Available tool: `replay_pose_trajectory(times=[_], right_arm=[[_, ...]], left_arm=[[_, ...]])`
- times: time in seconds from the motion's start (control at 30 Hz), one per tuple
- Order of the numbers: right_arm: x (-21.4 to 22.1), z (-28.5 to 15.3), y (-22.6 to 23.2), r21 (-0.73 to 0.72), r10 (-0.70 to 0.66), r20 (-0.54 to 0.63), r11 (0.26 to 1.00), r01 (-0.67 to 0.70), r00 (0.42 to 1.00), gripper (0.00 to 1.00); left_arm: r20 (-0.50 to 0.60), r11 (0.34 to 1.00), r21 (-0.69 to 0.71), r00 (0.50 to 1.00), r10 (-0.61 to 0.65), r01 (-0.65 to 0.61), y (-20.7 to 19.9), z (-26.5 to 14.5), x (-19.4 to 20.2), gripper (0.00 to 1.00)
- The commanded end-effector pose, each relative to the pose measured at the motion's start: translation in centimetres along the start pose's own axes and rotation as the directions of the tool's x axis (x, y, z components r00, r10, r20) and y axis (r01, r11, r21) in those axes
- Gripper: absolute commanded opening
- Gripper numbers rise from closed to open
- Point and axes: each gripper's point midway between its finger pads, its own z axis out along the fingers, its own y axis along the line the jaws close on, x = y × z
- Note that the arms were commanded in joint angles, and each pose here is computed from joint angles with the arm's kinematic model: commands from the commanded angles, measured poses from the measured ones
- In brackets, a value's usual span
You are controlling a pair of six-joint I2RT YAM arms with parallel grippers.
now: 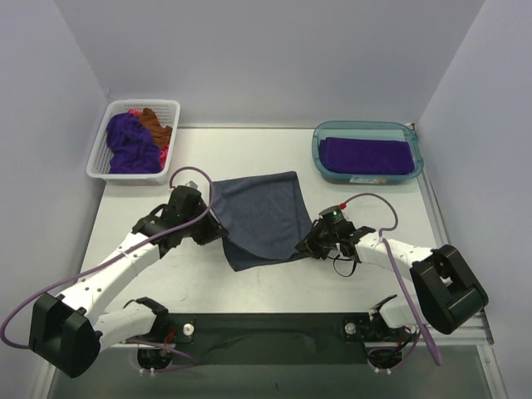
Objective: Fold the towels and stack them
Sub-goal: Fold the towel
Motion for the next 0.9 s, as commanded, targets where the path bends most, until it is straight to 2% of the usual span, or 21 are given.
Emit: replay_pose_trajectory(times=[0.0, 0.27, 0.37, 0.4, 0.47, 0.67, 0.8, 0.83, 0.87], right_arm=[[0.4, 0.5, 0.5, -0.012, 0.010, -0.016, 1.000, -0.010, 1.000, 0.18], [0.3, 0.4, 1.3, -0.029, 0.000, -0.014, 1.000, 0.000, 1.000, 0.20], [-0.1, -0.1, 1.7, -0.033, -0.022, 0.003, 0.999, 0.022, 1.000, 0.12], [-0.4, -0.3, 2.0, -0.032, -0.040, 0.011, 0.999, 0.041, 0.999, 0.03], [-0.8, -0.7, 2.4, -0.030, -0.058, 0.023, 0.998, 0.059, 0.998, 0.00], [-5.6, -3.1, 7.1, -0.094, -0.151, 0.133, 0.982, 0.164, 0.980, 0.00], [-10.4, -5.3, 11.5, -0.152, -0.211, 0.211, 0.958, 0.245, 0.955, 0.00], [-12.7, -7.1, 14.4, -0.203, -0.220, 0.260, 0.940, 0.276, 0.940, 0.00], [-13.5, -6.7, 14.8, -0.192, -0.259, 0.263, 0.930, 0.314, 0.929, 0.00]], left_arm=[[0.013, 0.999, 0.039, 1.000, 0.013, -0.013, -0.7, -0.5, -0.3, 0.00], [0.010, 0.999, 0.037, 1.000, 0.014, -0.015, -0.7, -0.5, -0.3, 0.00], [0.013, 0.999, 0.035, 1.000, 0.016, -0.016, -0.7, -0.5, -0.4, 0.00], [0.015, 0.999, 0.038, 1.000, 0.016, -0.017, -0.8, -0.5, -0.5, 0.00], [0.023, 0.999, 0.037, 1.000, 0.018, -0.019, -0.9, -0.5, -0.8, 0.00], [0.067, 0.999, 0.046, 0.998, 0.014, -0.018, -1.8, -0.8, -3.3, 0.00], [0.138, 0.997, 0.072, 0.990, 0.015, -0.025, -3.9, -1.2, -7.4, 0.00], [0.148, 0.995, 0.089, 0.989, 0.024, -0.038, -5.1, -1.2, -8.6, 0.00], [0.166, 0.994, 0.103, 0.986, 0.025, -0.042, -5.9, -1.3, -9.7, 0.00]])
